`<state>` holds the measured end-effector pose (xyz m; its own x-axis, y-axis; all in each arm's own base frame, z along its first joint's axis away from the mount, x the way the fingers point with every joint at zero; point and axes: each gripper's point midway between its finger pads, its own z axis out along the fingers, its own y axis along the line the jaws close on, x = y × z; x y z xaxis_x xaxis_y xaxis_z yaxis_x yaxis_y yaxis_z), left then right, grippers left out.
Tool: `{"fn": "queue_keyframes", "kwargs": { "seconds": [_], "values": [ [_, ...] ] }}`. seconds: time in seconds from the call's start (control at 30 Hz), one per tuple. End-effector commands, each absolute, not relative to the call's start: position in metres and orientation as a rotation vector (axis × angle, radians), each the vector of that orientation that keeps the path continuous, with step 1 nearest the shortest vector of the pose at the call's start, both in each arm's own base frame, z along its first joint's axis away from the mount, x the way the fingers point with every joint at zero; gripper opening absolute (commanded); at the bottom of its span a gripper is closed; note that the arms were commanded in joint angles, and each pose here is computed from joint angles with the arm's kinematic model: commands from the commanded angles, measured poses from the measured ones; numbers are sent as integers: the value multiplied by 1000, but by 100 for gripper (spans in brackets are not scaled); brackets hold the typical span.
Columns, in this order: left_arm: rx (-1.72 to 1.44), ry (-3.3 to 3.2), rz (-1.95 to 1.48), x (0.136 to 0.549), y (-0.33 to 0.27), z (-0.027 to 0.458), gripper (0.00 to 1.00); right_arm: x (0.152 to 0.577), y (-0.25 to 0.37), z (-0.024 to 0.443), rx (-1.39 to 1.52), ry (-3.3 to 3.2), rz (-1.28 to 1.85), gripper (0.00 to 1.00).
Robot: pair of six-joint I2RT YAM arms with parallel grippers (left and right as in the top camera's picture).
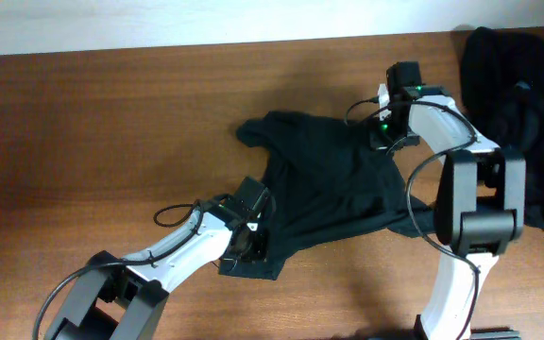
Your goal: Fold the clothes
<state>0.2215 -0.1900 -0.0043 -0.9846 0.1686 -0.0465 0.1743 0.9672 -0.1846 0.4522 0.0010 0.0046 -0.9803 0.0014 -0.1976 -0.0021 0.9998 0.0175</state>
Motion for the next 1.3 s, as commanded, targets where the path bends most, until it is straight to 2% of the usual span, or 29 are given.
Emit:
{"fn": "queue_keyframes", "kwargs": {
  "seconds": [0.0,0.17,0.43,0.83,1.27],
  "values": [
    [222,3094,-173,223,-171,-12,1,454,-7,-8,8,2958,-51,4],
    [228,3096,-171,223,-171,-13,0,459,-23,-7,33,2937,-154,4],
    [227,3096,-171,223,-171,-13,0,477,-46,-11,99,2865,-143,4],
    [227,3085,-178,225,-172,-12,0,515,-52,-34,-16,2738,-162,4],
    [225,3083,-168,226,-171,-13,0,566,-65,-5,-105,2499,-278,4]
  ]
}}
